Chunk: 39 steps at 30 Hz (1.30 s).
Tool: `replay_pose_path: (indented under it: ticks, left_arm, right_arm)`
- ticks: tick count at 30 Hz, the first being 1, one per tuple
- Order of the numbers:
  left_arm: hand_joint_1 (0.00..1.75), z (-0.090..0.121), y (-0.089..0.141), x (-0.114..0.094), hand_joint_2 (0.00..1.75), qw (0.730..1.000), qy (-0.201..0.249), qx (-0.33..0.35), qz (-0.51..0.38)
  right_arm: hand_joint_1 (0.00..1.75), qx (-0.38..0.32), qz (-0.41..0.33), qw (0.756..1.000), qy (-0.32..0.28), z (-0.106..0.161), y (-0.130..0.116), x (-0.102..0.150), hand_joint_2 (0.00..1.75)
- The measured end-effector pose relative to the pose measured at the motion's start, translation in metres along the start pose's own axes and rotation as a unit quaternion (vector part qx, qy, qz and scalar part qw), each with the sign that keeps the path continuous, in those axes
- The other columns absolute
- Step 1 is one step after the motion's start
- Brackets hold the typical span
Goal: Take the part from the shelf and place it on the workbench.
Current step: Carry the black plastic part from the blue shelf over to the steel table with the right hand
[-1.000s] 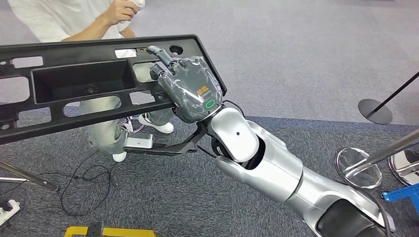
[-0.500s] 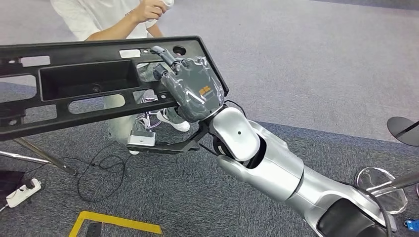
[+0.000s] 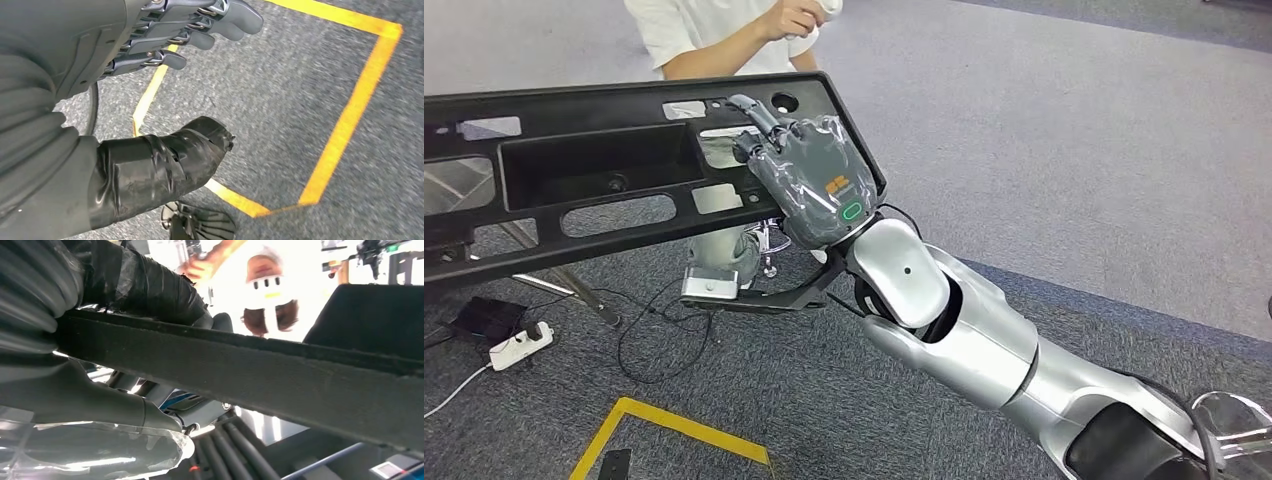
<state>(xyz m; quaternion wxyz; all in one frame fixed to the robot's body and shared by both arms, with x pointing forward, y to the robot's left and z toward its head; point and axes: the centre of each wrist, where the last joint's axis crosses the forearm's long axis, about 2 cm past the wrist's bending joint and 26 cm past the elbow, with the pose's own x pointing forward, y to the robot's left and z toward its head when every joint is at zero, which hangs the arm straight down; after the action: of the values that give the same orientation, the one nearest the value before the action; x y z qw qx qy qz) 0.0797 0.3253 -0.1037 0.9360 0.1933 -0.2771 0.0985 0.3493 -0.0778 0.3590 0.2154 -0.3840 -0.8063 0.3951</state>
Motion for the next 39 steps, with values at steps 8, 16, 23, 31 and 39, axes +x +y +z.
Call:
replay_pose_path:
  ticks: [8, 16, 23, 31, 39]
  left_arm:
    - [0.0, 0.0001, 0.0004, -0.0005, 1.75, 1.0, -0.004, 0.0, 0.001]
    - [0.0, 0.001, 0.0015, -0.0034, 1.75, 1.0, -0.004, 0.001, 0.003]
    - [0.0, 0.0004, 0.0014, -0.002, 1.75, 1.0, -0.005, 0.0, 0.006]
    - [0.0, 0.0, 0.0021, -0.0016, 1.75, 1.0, -0.003, 0.001, 0.008]
    - [0.0, -0.0004, 0.0019, -0.0008, 1.75, 1.0, -0.004, 0.001, 0.008]
  right_arm:
    - [1.75, 0.004, 0.009, 1.0, 0.001, 0.0013, 0.0003, -0.0039, 1.75]
    - [1.75, -0.001, 0.014, 1.0, -0.004, -0.0017, -0.0032, -0.0036, 1.75]
    - [1.75, -0.003, 0.015, 1.0, -0.009, -0.003, -0.0037, -0.0037, 1.75]
    - [1.75, -0.012, 0.014, 1.0, -0.017, -0.0063, -0.006, -0.002, 1.75]
    - [1.75, -0.007, 0.015, 1.0, -0.014, -0.0054, -0.0032, -0.0039, 1.75]
